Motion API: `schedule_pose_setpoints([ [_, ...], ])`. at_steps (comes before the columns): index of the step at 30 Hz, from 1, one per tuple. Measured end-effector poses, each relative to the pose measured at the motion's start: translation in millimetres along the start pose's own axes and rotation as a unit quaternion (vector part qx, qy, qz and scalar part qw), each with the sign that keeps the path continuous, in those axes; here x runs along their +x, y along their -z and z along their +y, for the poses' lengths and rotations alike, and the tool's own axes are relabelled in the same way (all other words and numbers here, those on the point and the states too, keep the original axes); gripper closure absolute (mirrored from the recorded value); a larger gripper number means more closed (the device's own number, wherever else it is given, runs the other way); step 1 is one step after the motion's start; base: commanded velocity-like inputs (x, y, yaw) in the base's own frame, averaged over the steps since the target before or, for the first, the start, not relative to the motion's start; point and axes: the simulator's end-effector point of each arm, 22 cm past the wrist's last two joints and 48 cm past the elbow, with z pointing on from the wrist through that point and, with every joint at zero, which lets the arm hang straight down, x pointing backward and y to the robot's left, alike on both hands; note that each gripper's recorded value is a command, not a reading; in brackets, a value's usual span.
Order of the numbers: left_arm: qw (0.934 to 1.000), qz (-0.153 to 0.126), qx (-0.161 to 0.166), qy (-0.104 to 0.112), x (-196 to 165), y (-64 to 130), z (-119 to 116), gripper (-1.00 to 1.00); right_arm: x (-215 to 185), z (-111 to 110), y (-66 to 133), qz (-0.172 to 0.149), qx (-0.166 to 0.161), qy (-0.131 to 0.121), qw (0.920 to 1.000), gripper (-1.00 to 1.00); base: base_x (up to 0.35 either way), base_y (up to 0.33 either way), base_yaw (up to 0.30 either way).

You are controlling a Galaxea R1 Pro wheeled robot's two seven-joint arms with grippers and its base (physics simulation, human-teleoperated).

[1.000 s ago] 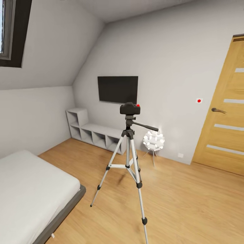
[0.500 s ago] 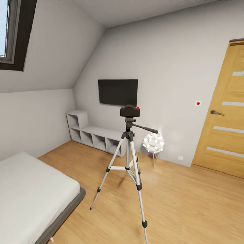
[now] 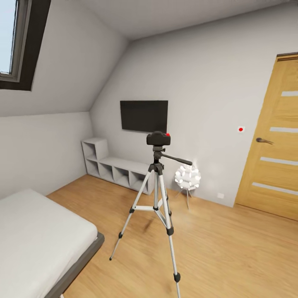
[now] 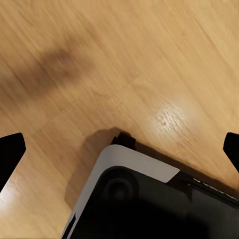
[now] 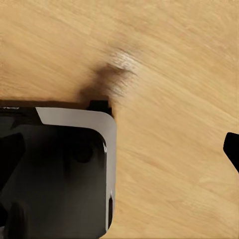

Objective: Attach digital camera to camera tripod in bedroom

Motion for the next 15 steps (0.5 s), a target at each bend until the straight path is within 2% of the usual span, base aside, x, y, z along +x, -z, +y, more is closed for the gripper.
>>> schedule_pose_setpoints([
  [15,0.9999,-0.011,0.005,0.002,-8.8,2.9,-3.3,-1.00,-10.9,0.3,2.7,-0.016,0.003,0.001,0.9999,-1.00,0.000,0.000,0.000],
])
